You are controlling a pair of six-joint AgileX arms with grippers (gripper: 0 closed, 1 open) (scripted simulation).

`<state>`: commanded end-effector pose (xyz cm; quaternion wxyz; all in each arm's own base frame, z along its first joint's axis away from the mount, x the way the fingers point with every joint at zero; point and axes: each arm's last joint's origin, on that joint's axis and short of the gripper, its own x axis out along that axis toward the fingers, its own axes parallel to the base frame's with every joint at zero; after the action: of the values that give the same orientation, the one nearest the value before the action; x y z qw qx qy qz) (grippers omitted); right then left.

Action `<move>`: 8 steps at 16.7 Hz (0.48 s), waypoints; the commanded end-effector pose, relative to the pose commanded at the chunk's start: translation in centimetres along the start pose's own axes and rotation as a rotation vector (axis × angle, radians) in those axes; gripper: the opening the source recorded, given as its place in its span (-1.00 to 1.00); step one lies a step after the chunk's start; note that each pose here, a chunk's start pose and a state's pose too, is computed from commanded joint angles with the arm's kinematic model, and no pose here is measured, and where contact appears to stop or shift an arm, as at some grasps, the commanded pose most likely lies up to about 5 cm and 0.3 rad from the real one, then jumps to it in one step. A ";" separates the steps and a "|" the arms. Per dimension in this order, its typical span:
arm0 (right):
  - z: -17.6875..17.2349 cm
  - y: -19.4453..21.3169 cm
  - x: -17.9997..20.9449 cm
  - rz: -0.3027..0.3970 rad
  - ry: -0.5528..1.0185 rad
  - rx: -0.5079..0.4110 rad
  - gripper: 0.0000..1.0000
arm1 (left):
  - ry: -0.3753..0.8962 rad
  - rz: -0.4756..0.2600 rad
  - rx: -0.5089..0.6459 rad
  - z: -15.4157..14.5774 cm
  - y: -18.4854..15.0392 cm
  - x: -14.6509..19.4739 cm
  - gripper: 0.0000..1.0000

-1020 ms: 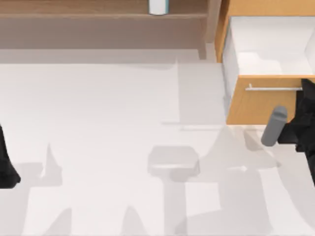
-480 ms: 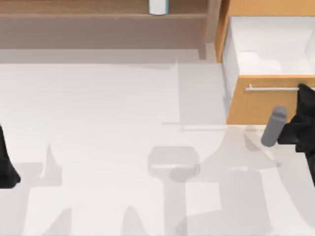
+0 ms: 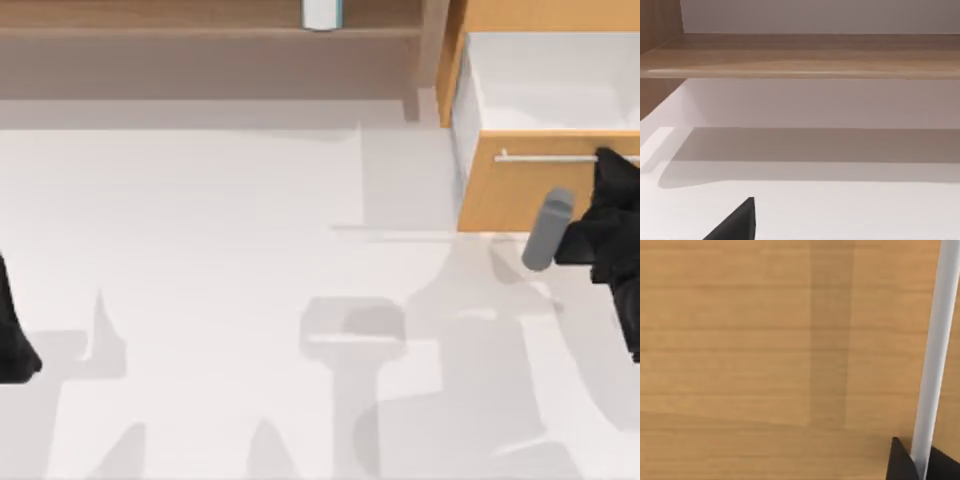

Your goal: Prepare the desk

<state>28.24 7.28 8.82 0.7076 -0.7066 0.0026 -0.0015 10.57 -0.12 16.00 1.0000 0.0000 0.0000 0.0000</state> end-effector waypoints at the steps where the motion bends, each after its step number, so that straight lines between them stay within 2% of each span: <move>1: 0.0 0.0 0.8 0.001 0.001 0.000 -1.00 | 0.000 0.000 0.000 0.0 0.0 0.0 1.00; 5: -0.2 0.0 3.2 0.005 0.003 0.000 -1.00 | 0.000 0.000 0.000 0.0 0.0 0.0 1.00; 8: -0.2 0.0 3.3 0.005 0.003 0.000 -1.00 | 0.000 0.000 0.000 0.0 0.0 0.0 1.00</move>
<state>31.54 7.07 8.82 0.7075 -0.7067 0.0053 -0.0011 10.57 -0.12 16.00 1.0000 0.0000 0.0000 0.0000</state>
